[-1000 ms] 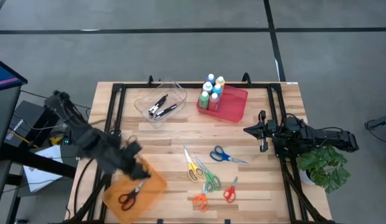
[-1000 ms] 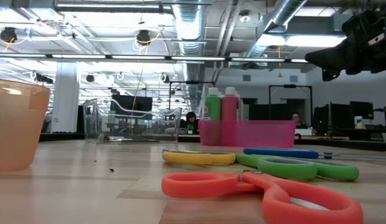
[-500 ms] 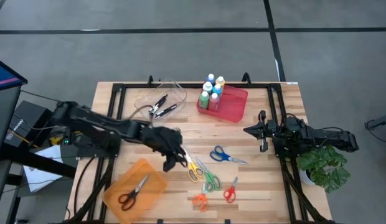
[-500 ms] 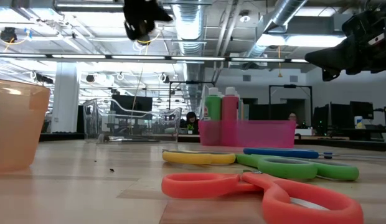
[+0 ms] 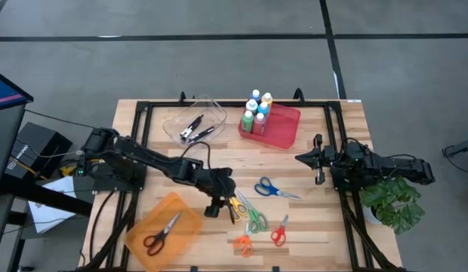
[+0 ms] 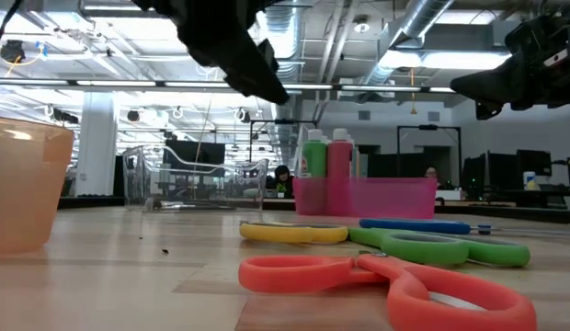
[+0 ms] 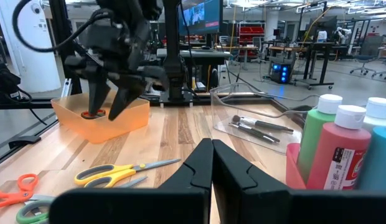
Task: Pick & Place Paint Supplies
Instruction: Put the yellow scissors into the orange bin
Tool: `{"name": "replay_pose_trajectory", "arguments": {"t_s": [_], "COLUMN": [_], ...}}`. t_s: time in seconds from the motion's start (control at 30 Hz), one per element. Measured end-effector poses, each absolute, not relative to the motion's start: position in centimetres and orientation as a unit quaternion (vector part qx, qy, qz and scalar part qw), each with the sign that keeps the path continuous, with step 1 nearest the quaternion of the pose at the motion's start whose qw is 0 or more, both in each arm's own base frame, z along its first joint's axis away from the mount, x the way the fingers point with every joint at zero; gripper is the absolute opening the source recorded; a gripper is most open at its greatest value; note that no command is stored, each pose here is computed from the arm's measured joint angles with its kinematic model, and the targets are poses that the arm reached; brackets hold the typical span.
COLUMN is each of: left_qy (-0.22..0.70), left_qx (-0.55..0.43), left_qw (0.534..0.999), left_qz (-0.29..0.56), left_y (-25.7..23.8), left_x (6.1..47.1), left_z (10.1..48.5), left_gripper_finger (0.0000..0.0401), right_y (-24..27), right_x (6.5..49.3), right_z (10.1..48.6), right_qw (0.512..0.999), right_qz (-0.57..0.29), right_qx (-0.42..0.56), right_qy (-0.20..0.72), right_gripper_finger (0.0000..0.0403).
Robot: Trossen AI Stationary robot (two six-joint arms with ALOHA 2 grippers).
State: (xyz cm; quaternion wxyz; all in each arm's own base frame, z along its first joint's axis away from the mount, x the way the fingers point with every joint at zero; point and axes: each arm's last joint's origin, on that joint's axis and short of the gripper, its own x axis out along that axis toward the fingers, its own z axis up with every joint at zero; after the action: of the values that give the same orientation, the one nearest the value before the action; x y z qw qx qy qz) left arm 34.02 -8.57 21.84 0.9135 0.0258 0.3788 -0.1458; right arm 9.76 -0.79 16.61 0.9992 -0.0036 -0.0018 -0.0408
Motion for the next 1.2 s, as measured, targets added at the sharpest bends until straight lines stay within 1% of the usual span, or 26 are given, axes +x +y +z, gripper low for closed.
{"name": "replay_pose_trajectory", "arguments": {"t_s": [0.23, 0.4, 0.53, 0.67, 0.83, 1.07, 1.2], "left_qy": [0.388, 0.402, 0.424, 0.446, 0.476, 0.463, 0.458], "left_qx": [0.091, 0.087, 0.085, 0.098, 0.147, 0.154, 0.155], "left_qw": [0.898, 0.881, 0.870, 0.857, 0.831, 0.841, 0.844], "left_qz": [-0.188, -0.234, -0.238, -0.238, -0.246, -0.234, -0.233], "left_y": [-9.4, -9.7, -9.7, -9.5, -9.7, -9.9, -9.9], "left_x": [35.1, 35.5, 35.3, 35.3, 35.2, 36.2, 36.4], "left_z": [19.0, 17.3, 16.6, 17.0, 18.1, 20.3, 20.6], "left_gripper_finger": [0.0157, 0.0166, 0.0168, 0.0168, 0.0168, 0.0168, 0.0168], "right_y": [-0.8, -0.8, -0.8, -0.8, -0.8, -0.8, -0.8], "right_x": [9.8, 9.8, 9.8, 9.8, 9.8, 9.8, 9.8], "right_z": [16.6, 16.6, 16.6, 16.6, 16.6, 16.6, 16.6], "right_qw": [0.999, 0.999, 0.999, 0.999, 0.999, 0.999, 0.999], "right_qz": [-0.041, -0.041, -0.040, -0.041, -0.041, -0.041, -0.041], "right_qx": [-0.004, -0.004, -0.004, -0.004, -0.004, -0.004, -0.004], "right_qy": [-0.001, -0.002, -0.002, -0.002, -0.001, -0.001, -0.002], "right_gripper_finger": [0.0000, 0.0000, 0.0000, 0.0000, 0.0000, 0.0000, 0.0000]}}
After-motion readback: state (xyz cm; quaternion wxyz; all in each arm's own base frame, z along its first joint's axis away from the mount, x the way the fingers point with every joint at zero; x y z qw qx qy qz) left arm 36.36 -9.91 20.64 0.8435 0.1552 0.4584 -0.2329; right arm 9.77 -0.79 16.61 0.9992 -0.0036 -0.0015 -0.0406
